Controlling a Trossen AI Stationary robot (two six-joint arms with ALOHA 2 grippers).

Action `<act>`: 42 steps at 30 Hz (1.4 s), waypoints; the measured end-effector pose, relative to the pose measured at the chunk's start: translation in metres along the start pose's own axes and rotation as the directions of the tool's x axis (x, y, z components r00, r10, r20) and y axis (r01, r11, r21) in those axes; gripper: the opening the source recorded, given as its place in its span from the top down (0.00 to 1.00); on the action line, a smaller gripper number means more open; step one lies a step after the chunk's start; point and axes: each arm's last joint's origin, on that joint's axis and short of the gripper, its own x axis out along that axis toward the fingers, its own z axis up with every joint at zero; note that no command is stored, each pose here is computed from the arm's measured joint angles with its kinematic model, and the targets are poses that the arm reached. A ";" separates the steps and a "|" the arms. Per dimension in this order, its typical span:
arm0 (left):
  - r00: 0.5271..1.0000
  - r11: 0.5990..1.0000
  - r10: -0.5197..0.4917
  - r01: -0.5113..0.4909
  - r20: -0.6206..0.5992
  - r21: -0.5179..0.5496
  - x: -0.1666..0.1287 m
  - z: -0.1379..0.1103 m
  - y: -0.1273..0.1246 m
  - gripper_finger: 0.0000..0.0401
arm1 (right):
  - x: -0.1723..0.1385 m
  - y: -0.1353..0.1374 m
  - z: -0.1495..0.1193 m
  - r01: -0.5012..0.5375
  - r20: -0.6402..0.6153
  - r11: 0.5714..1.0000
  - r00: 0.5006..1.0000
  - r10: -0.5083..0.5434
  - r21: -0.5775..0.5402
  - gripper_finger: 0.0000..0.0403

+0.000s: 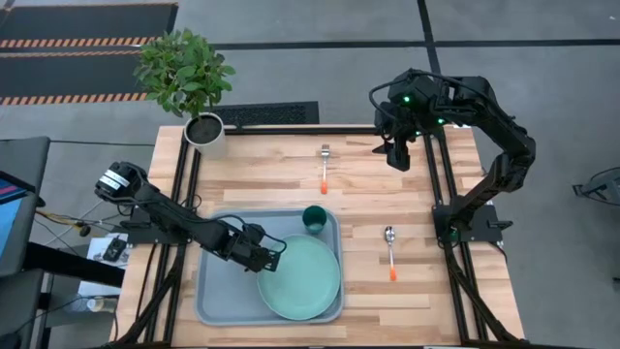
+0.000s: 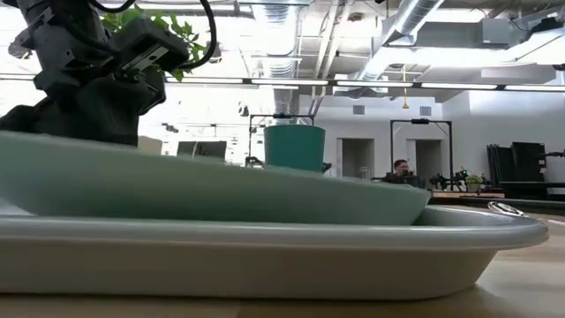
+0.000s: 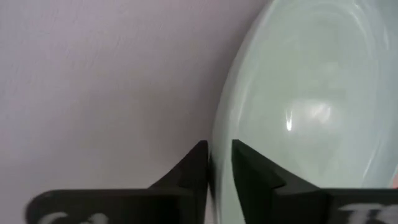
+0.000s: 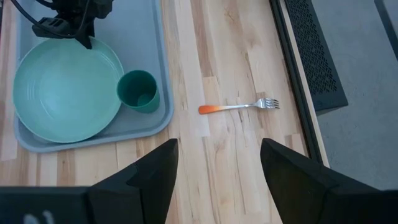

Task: Pick and place plate/cup/fork/spoon on tray
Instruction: Put the green plate to the bottom of the green cup on the blue serving tray, then put the orange fork to the left side of the green plate on the blue serving tray

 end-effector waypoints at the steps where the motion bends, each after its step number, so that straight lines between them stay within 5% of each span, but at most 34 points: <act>1: 1.000 1.000 -0.004 0.004 -0.001 -0.001 0.000 0.000 0.000 0.82 | 0.000 0.000 0.000 0.000 0.000 1.000 1.000 0.000 0.000 0.37; 16: 0.997 0.997 -0.041 0.036 -0.061 -0.074 -0.001 -0.002 -0.004 0.54 | 0.000 0.000 0.002 0.004 0.024 1.000 1.000 -0.004 -0.003 0.37; 42: 0.995 0.983 -0.076 0.085 0.060 -0.162 -0.074 0.030 0.014 0.51 | 0.002 -0.001 0.007 0.008 0.056 0.999 0.998 -0.010 0.032 0.37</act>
